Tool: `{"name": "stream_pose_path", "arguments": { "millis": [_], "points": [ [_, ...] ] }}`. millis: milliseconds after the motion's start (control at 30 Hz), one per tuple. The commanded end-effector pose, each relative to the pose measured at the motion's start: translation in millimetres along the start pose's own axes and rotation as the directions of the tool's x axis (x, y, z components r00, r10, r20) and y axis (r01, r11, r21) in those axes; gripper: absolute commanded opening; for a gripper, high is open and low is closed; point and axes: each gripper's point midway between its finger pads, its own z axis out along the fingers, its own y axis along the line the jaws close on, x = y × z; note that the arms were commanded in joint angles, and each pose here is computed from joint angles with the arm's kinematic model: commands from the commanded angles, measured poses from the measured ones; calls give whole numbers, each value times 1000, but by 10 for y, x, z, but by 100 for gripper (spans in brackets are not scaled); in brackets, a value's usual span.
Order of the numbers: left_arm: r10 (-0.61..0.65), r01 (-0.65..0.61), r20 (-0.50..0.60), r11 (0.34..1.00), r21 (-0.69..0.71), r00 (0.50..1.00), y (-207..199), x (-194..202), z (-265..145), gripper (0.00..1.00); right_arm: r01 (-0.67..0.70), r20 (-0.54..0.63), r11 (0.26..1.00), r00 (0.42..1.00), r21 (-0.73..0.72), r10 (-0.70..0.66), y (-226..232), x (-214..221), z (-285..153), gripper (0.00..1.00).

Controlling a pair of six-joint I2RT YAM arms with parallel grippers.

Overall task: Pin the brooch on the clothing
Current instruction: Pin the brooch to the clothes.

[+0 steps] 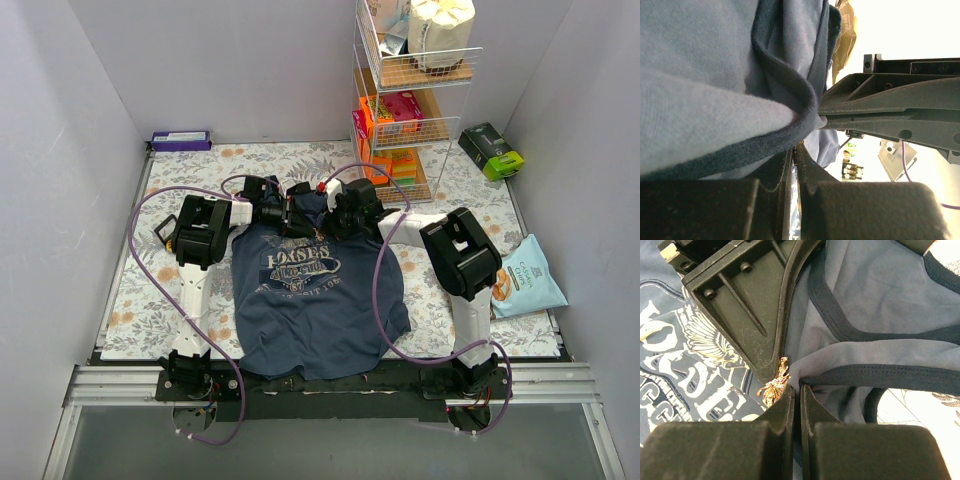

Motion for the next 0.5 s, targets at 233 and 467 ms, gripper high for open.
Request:
{"name": "stream_pose_path", "arguments": {
  "millis": [233,467],
  "points": [
    [-152,156,41,984,-88,987,356,38,-23,0,48,23,996,999,-76,-46,365,-100,-55,1],
    [-151,155,47,984,-92,987,370,30,-29,0,51,33,995,998,-86,-49,426,-110,-95,1]
  ]
}}
